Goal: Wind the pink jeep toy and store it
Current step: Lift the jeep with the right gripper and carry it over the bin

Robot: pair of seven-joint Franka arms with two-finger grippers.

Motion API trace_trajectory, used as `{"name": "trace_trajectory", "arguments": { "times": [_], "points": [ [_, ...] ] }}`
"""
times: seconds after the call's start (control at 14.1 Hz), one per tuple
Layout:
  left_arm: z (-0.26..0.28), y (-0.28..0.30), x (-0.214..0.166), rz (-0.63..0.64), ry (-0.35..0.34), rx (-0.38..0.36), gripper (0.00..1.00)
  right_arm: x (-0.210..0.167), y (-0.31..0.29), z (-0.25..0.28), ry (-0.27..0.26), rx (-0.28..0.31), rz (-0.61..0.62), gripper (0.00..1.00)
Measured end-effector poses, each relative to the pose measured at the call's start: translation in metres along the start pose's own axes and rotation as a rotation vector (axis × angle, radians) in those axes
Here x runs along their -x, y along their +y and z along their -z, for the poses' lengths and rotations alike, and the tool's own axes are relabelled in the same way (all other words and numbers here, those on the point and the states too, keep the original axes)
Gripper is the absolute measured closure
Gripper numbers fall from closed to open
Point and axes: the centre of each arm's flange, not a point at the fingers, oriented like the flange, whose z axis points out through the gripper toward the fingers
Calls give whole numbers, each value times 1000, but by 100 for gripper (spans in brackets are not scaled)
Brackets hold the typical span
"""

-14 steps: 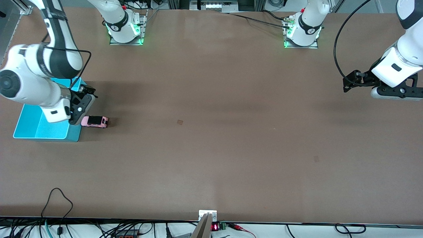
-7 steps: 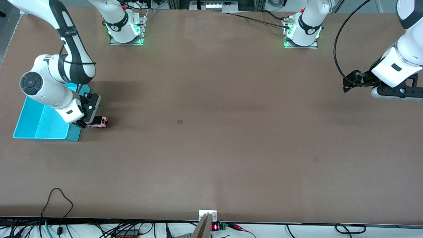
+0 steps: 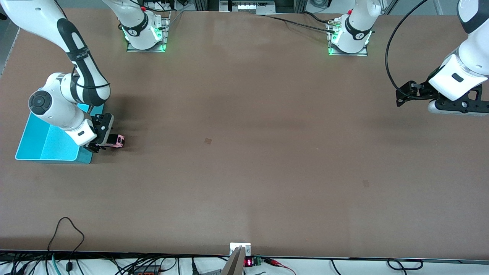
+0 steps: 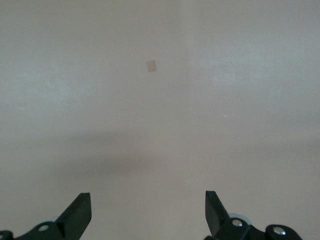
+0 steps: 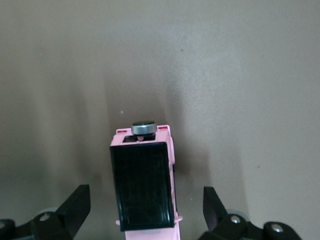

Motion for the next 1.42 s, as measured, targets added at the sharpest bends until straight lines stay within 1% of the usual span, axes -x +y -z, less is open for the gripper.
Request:
{"name": "trace_trajectory", "arguments": {
  "times": [0.14,0.21,0.28,0.36,0.43,0.5,0.57,0.64,0.85,1.0,1.28,1.42],
  "points": [
    [1,2,0,-4,1,0,0,0,-3,-6,1,9,2,0],
    [1,3,0,-5,1,0,0,0,-4,-6,2,10,7,6],
    [1,3,0,-5,1,0,0,0,-4,-7,2,11,19,6],
    [1,3,0,-5,1,0,0,0,-4,-6,2,12,29,11],
    [1,3,0,-5,2,0,0,0,-4,-6,2,12,34,24],
    [1,3,0,-5,2,0,0,0,-4,-6,2,13,37,35],
    [1,4,0,-6,2,0,0,0,-4,-6,2,13,40,44],
    [1,4,0,-8,2,0,0,-1,-3,-4,2,16,45,51],
    [1,6,0,-10,2,0,0,-6,0,6,5,36,54,51],
    [1,6,0,-11,2,0,0,-11,4,24,11,57,31,51],
    [1,6,0,-11,-2,0,0,-36,9,80,18,70,-116,51],
    [-1,6,2,-11,-15,-1,0,-42,8,107,27,100,-219,51]
  ]
}}
